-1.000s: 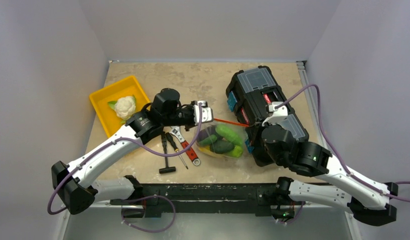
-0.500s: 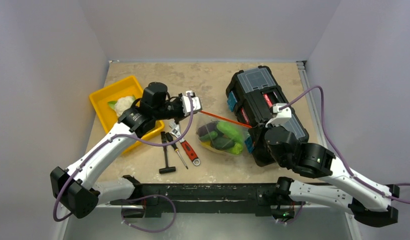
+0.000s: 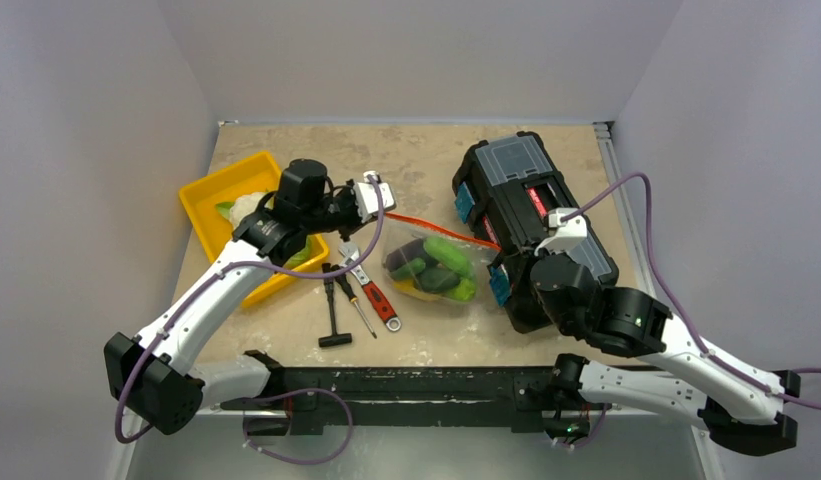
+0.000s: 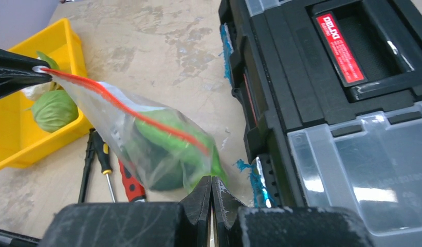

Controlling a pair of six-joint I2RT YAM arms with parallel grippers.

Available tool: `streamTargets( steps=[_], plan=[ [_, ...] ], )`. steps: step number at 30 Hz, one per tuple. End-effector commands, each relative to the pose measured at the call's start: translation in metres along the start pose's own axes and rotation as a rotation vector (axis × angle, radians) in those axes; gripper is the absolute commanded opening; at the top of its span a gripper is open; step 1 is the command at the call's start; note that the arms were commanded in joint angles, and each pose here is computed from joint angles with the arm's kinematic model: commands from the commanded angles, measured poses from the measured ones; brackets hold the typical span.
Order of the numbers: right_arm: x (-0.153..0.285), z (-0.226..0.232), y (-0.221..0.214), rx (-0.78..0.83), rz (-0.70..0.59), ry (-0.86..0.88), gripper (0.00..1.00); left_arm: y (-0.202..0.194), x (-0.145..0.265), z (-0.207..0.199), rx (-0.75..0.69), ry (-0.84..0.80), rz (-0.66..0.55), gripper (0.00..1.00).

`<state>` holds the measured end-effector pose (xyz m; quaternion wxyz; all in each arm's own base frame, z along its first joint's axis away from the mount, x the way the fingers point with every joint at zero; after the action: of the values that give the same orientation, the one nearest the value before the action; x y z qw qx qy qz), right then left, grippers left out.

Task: Place the food in the zip-top bag and seal the zipper

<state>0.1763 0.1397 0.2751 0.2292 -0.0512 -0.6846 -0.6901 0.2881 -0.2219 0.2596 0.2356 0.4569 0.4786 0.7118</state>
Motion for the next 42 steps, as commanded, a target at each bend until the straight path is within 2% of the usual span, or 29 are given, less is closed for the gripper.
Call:
streamTargets(
  steps=[1, 6, 10, 15, 16, 19, 24, 28, 31, 34, 36, 37, 42],
  plan=[
    [0.002, -0.019, 0.004, 0.009, -0.031, -0.08, 0.0, -0.007, 0.008, 0.026, -0.016, 0.109, 0.028, 0.0],
    [0.0, -0.011, 0.004, 0.031, -0.026, -0.038, 0.0, -0.002, 0.007, 0.018, -0.016, 0.064, 0.007, 0.0],
    [0.005, 0.036, 0.003, 0.161, -0.018, 0.248, 0.0, 0.006, 0.006, -0.005, -0.022, -0.075, -0.028, 0.0],
    [-0.004, 0.065, 0.021, 0.251, -0.017, 0.321, 0.6, 0.007, 0.01, -0.023, -0.069, -0.174, -0.054, 0.0],
    [-0.007, 0.075, 0.024, 0.278, -0.013, 0.346, 0.67, 0.008, 0.011, -0.026, -0.079, -0.188, -0.062, 0.0],
    [-0.02, 0.099, 0.037, 0.343, 0.001, 0.384, 0.78, 0.009, 0.013, -0.032, -0.094, -0.215, -0.079, 0.0],
    [-0.062, 0.113, 0.046, 0.378, 0.014, 0.439, 0.81, 0.011, 0.017, -0.038, -0.1, -0.243, -0.09, 0.0],
    [-0.083, 0.129, 0.039, 0.404, 0.016, 0.564, 0.78, 0.014, 0.018, -0.041, -0.103, -0.26, -0.099, 0.0],
    [-0.091, 0.138, 0.029, 0.422, 0.038, 0.613, 0.64, 0.016, 0.019, -0.043, -0.101, -0.27, -0.108, 0.0],
    [-0.1, 0.139, 0.02, 0.417, 0.032, 0.601, 0.61, 0.018, 0.02, -0.045, -0.101, -0.282, -0.115, 0.0],
    [-0.105, 0.138, 0.012, 0.417, 0.041, 0.594, 0.54, 0.019, 0.021, -0.045, -0.104, -0.277, -0.117, 0.0],
    [-0.106, 0.137, 0.009, 0.418, 0.049, 0.594, 0.48, 0.018, 0.021, -0.045, -0.105, -0.274, -0.116, 0.0],
    [-0.105, 0.127, 0.004, 0.398, 0.057, 0.543, 0.03, 0.018, 0.022, -0.039, -0.107, -0.235, -0.109, 0.0]
  ],
)
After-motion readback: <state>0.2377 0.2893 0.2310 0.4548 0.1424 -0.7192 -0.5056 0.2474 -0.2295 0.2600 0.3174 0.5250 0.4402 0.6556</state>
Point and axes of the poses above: each gripper's point midway between its finger pads, its own x axis back along the fingers, its own z axis along the line the jaws close on, y = z × x, the point moved 1 cm from there along x, back along the fingers, and after that the axes turned 14 degrees about x, right-handed, at the moved point
